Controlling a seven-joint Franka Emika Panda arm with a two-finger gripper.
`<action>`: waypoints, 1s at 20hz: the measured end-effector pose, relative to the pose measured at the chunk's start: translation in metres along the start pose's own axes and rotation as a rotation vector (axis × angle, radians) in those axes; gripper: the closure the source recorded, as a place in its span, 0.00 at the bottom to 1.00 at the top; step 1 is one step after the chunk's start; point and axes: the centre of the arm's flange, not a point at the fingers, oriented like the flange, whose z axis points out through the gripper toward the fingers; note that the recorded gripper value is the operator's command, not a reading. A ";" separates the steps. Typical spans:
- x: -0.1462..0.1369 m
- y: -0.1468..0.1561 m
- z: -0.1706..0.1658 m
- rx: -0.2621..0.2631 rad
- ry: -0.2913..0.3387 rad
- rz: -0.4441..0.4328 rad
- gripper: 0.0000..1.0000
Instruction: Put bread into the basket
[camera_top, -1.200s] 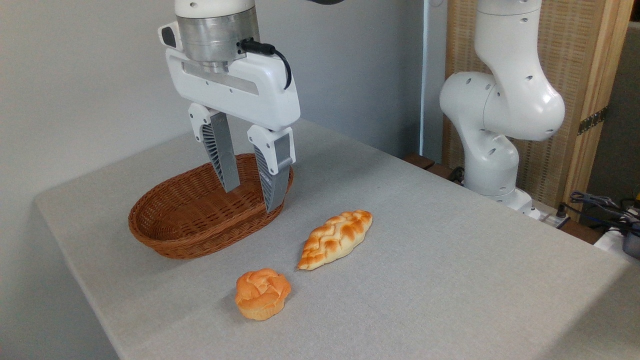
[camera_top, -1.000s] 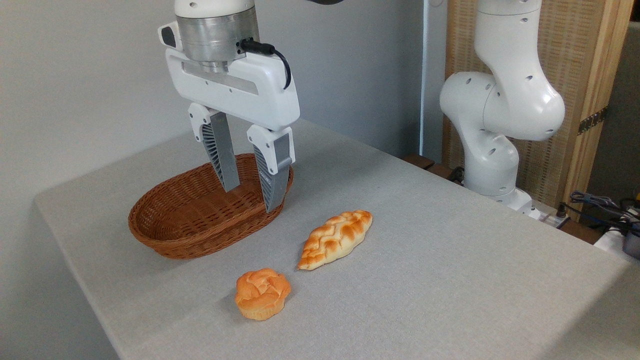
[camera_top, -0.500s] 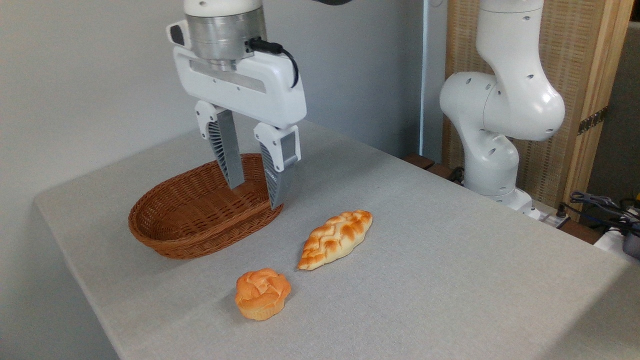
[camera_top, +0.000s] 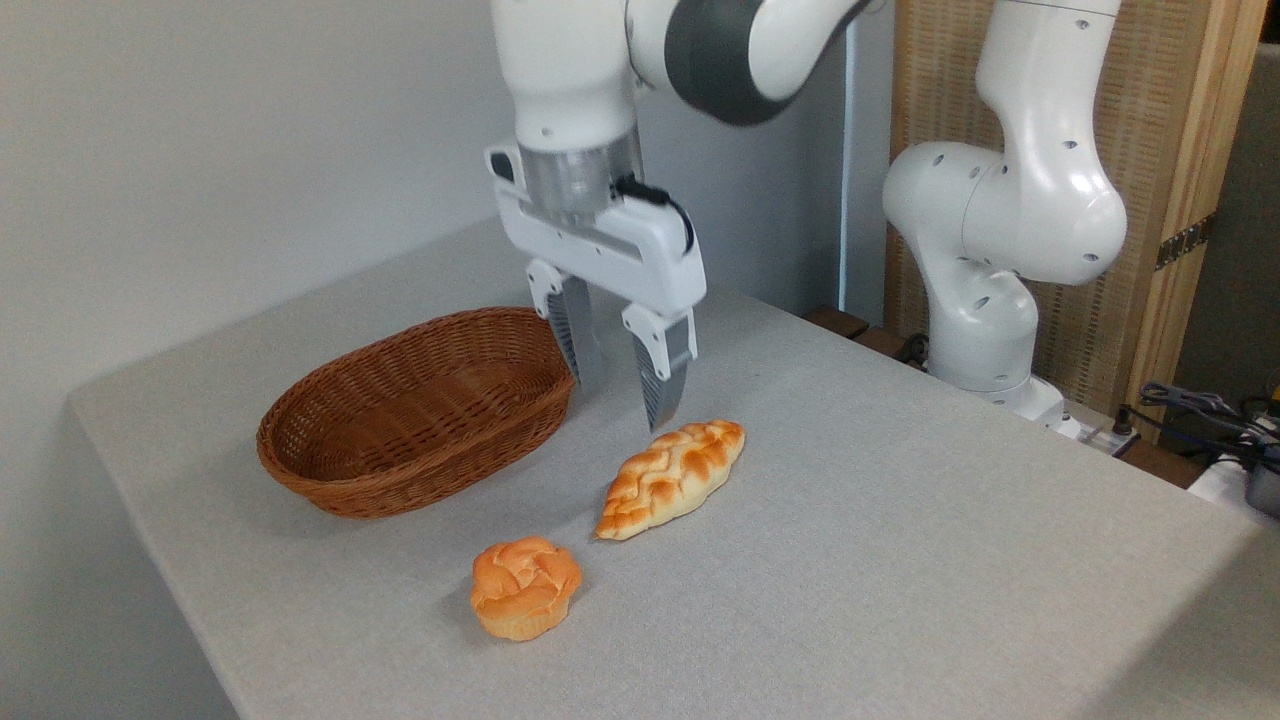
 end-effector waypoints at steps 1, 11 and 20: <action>-0.002 0.001 0.011 -0.002 -0.005 0.004 0.00; -0.014 0.003 0.062 0.005 -0.004 0.085 0.00; -0.018 -0.003 0.062 0.065 -0.055 0.190 0.00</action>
